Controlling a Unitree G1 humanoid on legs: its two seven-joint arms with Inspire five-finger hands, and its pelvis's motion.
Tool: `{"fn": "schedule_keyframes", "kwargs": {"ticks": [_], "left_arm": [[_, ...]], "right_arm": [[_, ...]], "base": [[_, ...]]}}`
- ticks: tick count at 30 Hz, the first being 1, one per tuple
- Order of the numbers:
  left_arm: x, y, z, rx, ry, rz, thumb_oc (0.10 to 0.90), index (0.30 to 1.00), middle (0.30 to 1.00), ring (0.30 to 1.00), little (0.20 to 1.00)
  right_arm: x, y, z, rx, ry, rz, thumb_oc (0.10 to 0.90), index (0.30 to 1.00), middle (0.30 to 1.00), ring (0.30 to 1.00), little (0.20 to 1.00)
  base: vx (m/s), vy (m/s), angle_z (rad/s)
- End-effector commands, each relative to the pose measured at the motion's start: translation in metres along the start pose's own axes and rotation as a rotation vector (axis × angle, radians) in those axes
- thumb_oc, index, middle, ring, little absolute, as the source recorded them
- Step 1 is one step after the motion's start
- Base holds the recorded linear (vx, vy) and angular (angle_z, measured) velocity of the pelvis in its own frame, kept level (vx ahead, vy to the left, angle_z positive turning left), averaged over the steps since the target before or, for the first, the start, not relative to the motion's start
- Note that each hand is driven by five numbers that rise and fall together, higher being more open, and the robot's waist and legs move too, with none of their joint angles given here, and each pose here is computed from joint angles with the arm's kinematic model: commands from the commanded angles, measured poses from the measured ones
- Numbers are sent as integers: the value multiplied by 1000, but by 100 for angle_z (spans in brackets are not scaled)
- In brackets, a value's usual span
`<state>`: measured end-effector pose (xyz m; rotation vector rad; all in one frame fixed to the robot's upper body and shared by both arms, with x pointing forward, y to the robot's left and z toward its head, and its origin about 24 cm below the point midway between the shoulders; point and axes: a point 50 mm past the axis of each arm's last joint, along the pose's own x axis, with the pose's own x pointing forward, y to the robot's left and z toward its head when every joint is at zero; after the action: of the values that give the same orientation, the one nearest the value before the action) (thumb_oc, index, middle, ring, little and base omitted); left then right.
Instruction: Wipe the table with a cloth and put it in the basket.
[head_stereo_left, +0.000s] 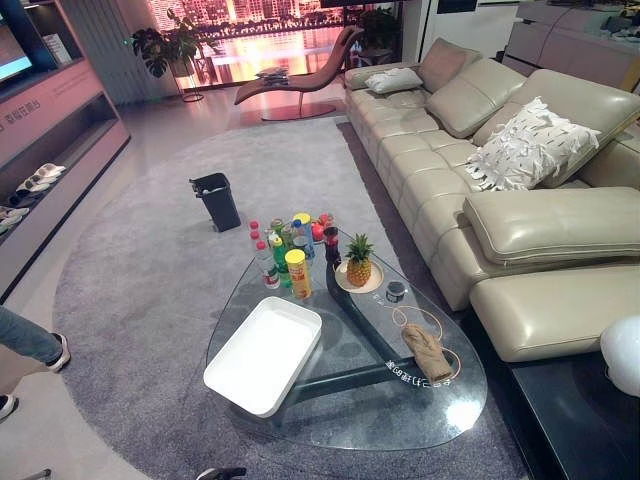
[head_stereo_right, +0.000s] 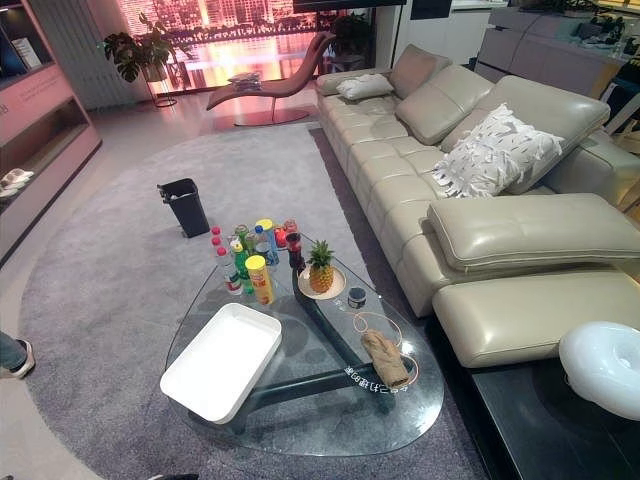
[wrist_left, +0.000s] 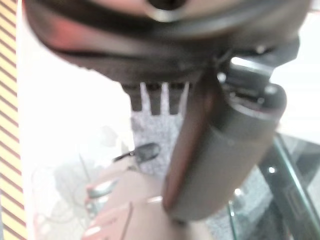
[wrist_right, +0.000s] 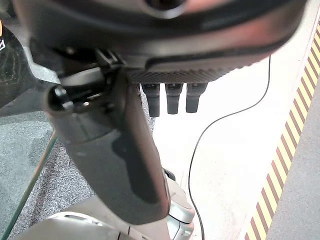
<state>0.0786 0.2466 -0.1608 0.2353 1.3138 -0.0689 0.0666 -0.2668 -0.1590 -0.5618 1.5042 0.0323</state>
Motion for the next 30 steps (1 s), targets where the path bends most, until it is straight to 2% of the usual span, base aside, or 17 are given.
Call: {"fn": "schedule_keyframes", "kwargs": {"ticks": [1,30], "left_arm": [[3,-2,27,77,-46,-14,800,900,900,900,900],[3,-2,22,37,-34,-13,800,900,900,900,900]], "right_arm": [[-2,-13,17,-36,3,-37,800,900,900,900,900],[-2,-16,14,-21,12,-43,800,900,900,900,900]], "base": [[0,0,0],[2,0,0]]}}
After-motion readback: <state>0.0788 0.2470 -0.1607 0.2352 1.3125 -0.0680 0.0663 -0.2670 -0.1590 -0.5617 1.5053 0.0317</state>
